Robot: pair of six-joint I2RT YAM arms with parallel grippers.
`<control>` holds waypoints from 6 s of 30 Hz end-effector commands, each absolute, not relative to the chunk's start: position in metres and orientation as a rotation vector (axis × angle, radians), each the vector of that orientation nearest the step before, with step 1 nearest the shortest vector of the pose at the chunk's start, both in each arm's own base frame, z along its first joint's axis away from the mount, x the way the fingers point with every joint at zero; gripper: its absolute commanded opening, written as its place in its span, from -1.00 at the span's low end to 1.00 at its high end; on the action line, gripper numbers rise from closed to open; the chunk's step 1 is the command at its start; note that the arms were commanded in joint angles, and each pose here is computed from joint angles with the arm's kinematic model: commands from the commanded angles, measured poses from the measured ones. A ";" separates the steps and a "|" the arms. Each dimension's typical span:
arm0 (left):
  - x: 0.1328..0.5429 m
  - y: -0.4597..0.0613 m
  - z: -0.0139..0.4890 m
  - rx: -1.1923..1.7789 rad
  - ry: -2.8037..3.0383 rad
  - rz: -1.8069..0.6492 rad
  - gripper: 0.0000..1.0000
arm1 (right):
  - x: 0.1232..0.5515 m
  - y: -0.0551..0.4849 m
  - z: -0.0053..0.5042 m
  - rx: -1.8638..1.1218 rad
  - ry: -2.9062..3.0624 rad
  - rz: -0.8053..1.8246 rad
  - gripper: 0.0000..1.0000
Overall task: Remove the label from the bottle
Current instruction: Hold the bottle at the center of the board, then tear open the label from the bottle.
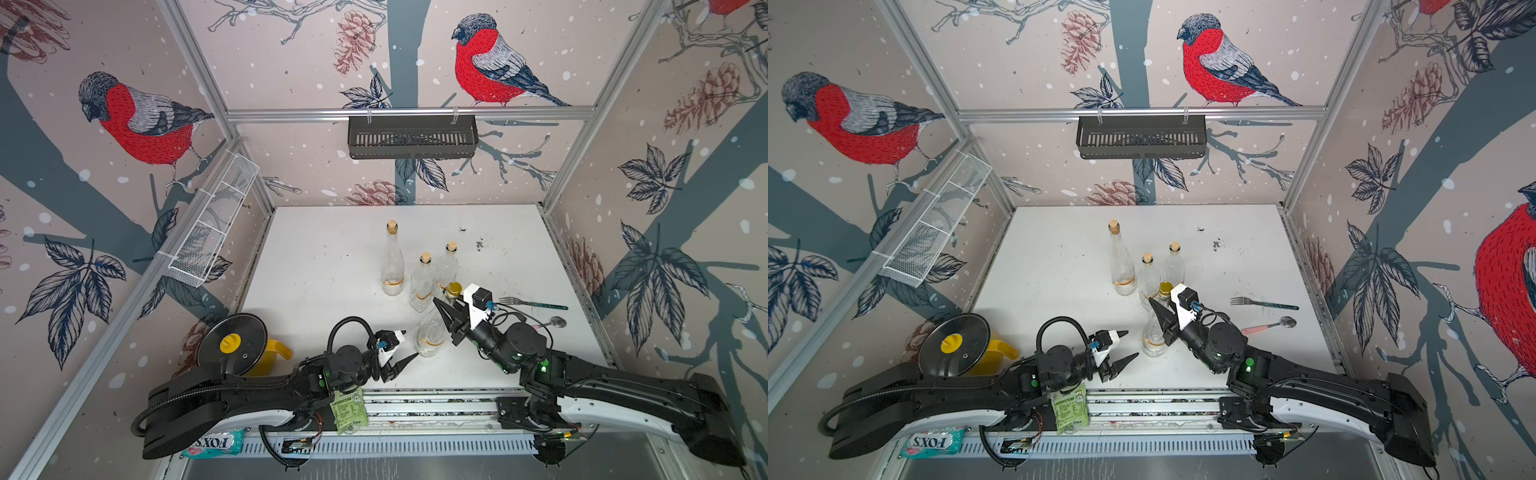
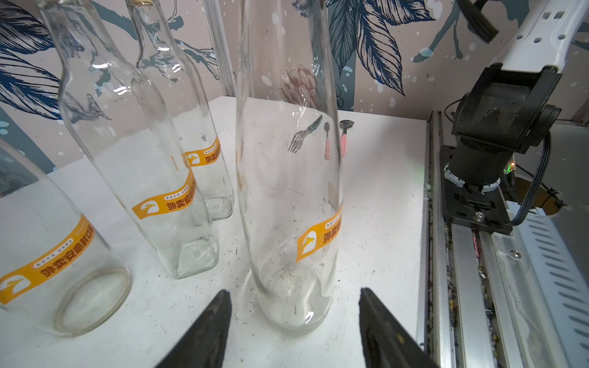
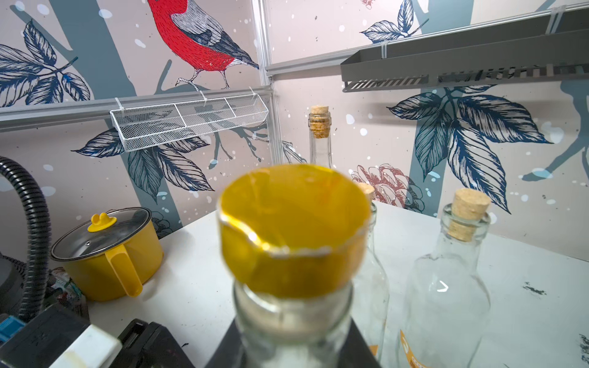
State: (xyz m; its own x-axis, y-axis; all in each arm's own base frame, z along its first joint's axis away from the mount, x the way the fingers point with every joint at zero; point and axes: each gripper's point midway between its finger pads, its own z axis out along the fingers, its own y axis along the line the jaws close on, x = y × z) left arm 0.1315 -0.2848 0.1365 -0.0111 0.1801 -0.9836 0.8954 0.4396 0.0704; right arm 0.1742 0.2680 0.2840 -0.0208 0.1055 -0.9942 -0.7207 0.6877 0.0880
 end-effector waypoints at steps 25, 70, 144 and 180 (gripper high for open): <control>0.135 -0.305 0.143 1.082 1.438 -0.752 -0.14 | 0.164 0.283 0.296 -0.568 1.396 0.696 -0.94; 0.138 -0.298 0.131 1.126 1.509 -0.764 -1.00 | 0.175 0.273 0.305 -0.388 1.370 0.544 -0.99; 0.173 -0.249 0.142 0.862 1.592 -0.572 -1.00 | 0.187 0.322 0.291 -1.106 1.301 0.973 -0.02; 0.164 -0.263 0.138 0.934 1.604 -0.640 -1.00 | 0.213 0.278 0.300 -0.596 1.444 0.649 -1.00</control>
